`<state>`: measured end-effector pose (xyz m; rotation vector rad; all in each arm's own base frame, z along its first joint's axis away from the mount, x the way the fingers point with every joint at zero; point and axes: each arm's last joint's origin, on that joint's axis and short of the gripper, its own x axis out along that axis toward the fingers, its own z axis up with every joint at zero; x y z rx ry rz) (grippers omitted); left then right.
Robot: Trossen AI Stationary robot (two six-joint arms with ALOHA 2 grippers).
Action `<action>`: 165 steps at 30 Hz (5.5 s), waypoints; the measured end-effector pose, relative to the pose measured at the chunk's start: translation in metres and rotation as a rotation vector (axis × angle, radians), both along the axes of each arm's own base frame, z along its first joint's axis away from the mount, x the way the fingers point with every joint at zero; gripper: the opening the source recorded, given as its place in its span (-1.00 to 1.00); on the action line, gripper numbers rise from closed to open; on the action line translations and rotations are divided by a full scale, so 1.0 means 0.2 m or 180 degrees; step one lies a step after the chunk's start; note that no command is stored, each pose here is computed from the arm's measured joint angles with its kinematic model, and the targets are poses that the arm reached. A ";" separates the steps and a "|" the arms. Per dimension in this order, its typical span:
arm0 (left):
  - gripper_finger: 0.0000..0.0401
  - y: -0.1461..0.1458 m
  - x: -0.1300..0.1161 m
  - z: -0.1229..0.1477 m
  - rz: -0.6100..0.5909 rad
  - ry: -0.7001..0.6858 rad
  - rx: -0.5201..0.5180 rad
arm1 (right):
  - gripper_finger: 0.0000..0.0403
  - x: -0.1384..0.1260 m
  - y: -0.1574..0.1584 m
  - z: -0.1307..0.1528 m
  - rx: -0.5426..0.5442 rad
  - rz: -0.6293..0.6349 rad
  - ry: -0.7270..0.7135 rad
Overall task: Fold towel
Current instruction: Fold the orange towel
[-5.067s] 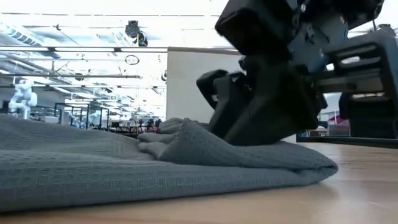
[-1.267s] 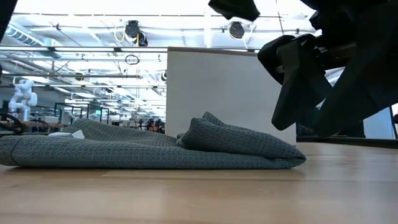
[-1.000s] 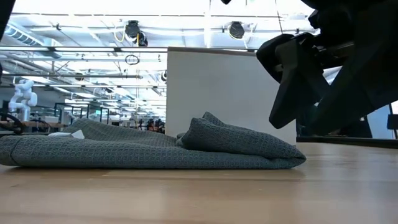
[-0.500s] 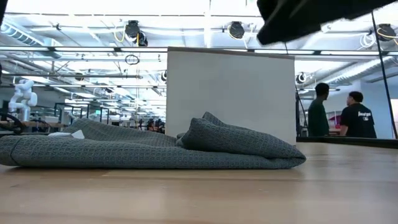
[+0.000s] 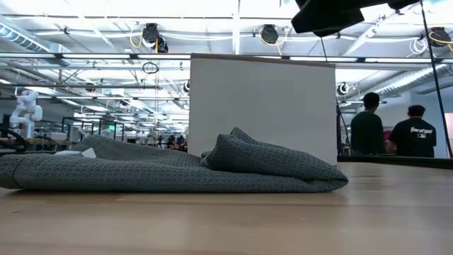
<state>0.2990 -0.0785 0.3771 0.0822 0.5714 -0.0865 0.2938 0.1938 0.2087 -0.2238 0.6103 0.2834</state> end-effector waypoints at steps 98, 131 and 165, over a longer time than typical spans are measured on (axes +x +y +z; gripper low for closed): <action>-0.35 -0.50 -0.58 -0.95 -0.0368 -0.0188 -0.0874 | -0.15 0.43 -0.20 -0.39 0.0224 -0.0012 -0.0730; -0.35 -0.50 -0.58 -0.95 -0.0369 -0.0187 -0.0873 | -0.15 0.44 -0.23 -0.39 0.0263 -0.0073 -0.0689; -0.35 -0.37 -0.52 -1.01 -0.0003 0.0175 -0.0695 | -0.15 0.32 -0.11 -0.41 -0.0139 -0.0359 -0.0239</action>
